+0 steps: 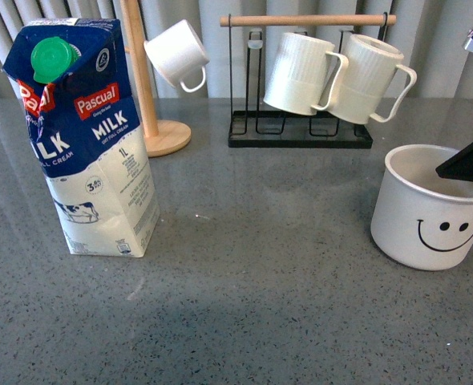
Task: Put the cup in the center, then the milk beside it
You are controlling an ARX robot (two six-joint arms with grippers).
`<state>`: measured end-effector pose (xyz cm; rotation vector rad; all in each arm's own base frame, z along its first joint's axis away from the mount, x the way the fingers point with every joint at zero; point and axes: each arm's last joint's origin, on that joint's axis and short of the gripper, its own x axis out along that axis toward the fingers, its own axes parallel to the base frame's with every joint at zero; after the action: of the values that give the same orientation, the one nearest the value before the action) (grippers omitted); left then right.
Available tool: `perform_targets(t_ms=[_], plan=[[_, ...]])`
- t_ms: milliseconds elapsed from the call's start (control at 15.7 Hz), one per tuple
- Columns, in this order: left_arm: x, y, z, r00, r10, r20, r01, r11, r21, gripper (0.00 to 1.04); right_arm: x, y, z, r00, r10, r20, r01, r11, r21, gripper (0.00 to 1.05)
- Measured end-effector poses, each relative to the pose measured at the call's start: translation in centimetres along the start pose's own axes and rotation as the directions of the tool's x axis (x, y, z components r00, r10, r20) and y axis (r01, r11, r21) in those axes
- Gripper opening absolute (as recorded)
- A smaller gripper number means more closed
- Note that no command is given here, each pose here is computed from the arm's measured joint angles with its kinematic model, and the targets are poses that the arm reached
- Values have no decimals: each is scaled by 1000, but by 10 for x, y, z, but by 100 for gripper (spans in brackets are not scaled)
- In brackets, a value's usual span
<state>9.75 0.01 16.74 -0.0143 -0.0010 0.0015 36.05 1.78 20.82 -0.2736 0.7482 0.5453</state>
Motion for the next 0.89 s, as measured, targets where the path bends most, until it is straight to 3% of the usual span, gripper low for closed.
perform_targets(t_ms=[255, 509, 891], plan=[[0, 0, 0, 1000, 0, 0, 0, 1000, 0, 98, 1, 1, 1, 1000, 2, 4, -2, 1000, -2, 6], [0, 0, 0, 1000, 0, 0, 0, 1000, 0, 98, -10, 6, 10, 999, 21, 39, -22, 999, 30, 3], [0, 0, 0, 1000, 0, 0, 0, 1000, 0, 98, -17, 58, 53, 980, 126, 153, -125, 992, -13, 3]])
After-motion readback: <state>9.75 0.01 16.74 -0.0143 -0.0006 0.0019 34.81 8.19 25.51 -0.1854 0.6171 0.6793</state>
